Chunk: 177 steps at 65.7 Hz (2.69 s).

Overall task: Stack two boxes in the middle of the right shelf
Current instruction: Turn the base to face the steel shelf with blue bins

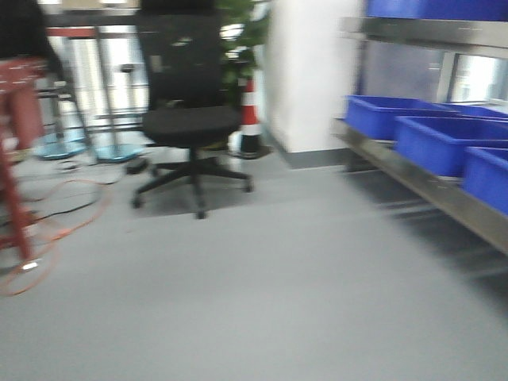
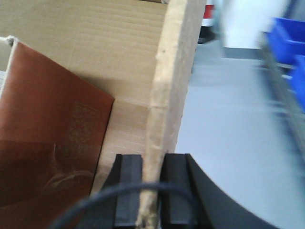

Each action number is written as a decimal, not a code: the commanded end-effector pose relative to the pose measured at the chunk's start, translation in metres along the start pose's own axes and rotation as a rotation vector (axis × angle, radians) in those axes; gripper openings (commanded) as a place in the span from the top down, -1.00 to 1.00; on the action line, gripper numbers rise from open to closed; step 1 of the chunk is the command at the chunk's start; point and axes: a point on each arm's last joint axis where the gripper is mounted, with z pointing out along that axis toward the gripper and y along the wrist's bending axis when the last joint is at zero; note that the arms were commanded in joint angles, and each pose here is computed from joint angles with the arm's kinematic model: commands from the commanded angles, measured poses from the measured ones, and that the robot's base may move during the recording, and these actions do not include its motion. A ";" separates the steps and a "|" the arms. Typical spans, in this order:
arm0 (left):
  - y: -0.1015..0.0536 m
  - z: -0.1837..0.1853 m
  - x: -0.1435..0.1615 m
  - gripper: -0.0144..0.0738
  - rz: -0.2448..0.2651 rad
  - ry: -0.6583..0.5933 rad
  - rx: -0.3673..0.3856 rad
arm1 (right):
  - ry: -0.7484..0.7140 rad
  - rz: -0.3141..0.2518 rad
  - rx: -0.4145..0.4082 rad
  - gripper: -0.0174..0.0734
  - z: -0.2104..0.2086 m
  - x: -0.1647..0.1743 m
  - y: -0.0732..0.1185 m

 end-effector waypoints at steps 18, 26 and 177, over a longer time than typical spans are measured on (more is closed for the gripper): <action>-0.001 -0.013 -0.007 0.93 0.000 -0.074 0.013 | -0.078 -0.029 0.042 0.96 -0.009 -0.008 -0.004; -0.001 -0.013 -0.007 0.93 0.000 -0.074 0.013 | -0.078 -0.029 0.042 0.96 -0.009 -0.008 -0.004; -0.001 -0.013 -0.007 0.93 0.001 -0.075 0.012 | -0.078 -0.029 0.042 0.96 -0.009 -0.008 -0.004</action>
